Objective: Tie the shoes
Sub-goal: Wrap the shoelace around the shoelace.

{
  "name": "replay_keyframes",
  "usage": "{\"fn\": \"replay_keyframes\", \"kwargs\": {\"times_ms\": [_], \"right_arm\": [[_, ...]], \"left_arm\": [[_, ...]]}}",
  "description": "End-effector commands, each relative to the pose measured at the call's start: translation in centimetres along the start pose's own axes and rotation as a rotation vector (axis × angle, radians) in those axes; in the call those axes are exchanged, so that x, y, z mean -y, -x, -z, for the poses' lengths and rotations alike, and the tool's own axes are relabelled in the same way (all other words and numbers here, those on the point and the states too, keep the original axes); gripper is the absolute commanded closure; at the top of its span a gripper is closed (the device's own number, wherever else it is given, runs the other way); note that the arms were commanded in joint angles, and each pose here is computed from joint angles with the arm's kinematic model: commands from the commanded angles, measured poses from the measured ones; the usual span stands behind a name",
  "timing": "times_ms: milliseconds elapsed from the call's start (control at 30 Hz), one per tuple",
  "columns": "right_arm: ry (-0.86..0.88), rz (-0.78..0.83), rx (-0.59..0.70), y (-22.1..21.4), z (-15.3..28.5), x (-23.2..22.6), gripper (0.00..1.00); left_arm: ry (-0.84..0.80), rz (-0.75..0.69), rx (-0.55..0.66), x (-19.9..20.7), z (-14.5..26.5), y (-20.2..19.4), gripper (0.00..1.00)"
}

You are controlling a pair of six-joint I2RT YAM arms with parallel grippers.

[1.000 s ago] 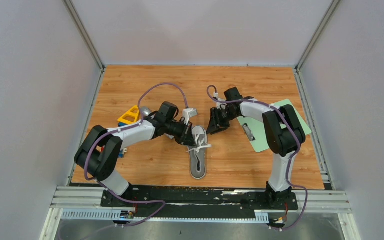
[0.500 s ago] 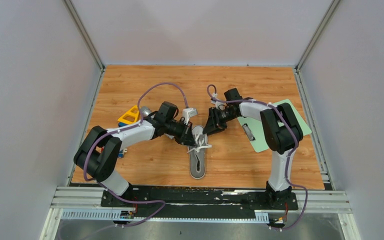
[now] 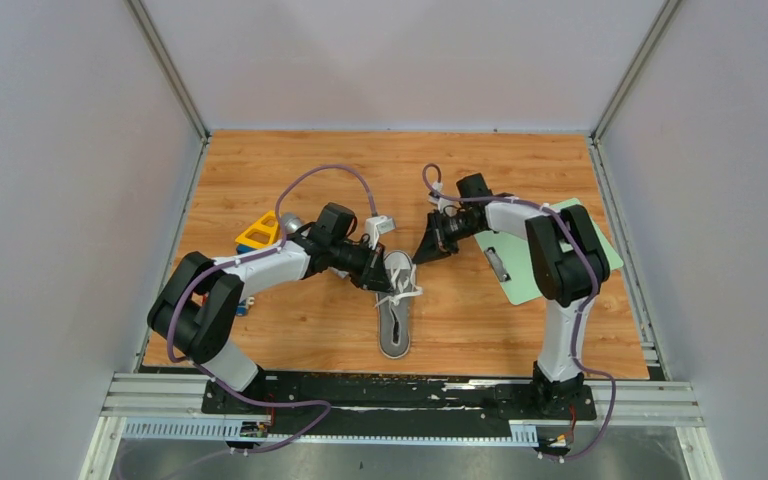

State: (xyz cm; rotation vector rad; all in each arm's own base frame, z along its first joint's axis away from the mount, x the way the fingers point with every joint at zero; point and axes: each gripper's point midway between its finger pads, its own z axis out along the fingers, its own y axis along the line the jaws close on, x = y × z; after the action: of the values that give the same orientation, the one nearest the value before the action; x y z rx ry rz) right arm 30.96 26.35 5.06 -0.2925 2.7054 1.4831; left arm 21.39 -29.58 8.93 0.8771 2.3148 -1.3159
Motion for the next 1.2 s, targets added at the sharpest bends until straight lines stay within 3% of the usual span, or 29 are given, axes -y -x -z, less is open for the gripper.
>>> {"fn": "replay_keyframes", "kwargs": {"times_ms": [0,300,733,1167], "right_arm": [[0.033,0.238,0.164,3.1,4.8,-5.2,1.0],[0.098,0.441,0.26,2.8,7.9,-10.5,1.0],[0.096,0.563,0.203,1.6,4.2,-12.7,1.0],[0.268,0.729,0.066,-5.9,4.0,-17.3,1.0]], "left_arm": [[-0.041,-0.092,0.047,1.0,0.5,1.3,1.0],[-0.203,-0.179,0.051,3.6,1.0,1.3,0.99],[-0.33,-0.209,0.078,4.9,1.9,1.4,0.96],[-0.318,-0.137,0.049,3.6,1.1,1.5,0.99]]}}
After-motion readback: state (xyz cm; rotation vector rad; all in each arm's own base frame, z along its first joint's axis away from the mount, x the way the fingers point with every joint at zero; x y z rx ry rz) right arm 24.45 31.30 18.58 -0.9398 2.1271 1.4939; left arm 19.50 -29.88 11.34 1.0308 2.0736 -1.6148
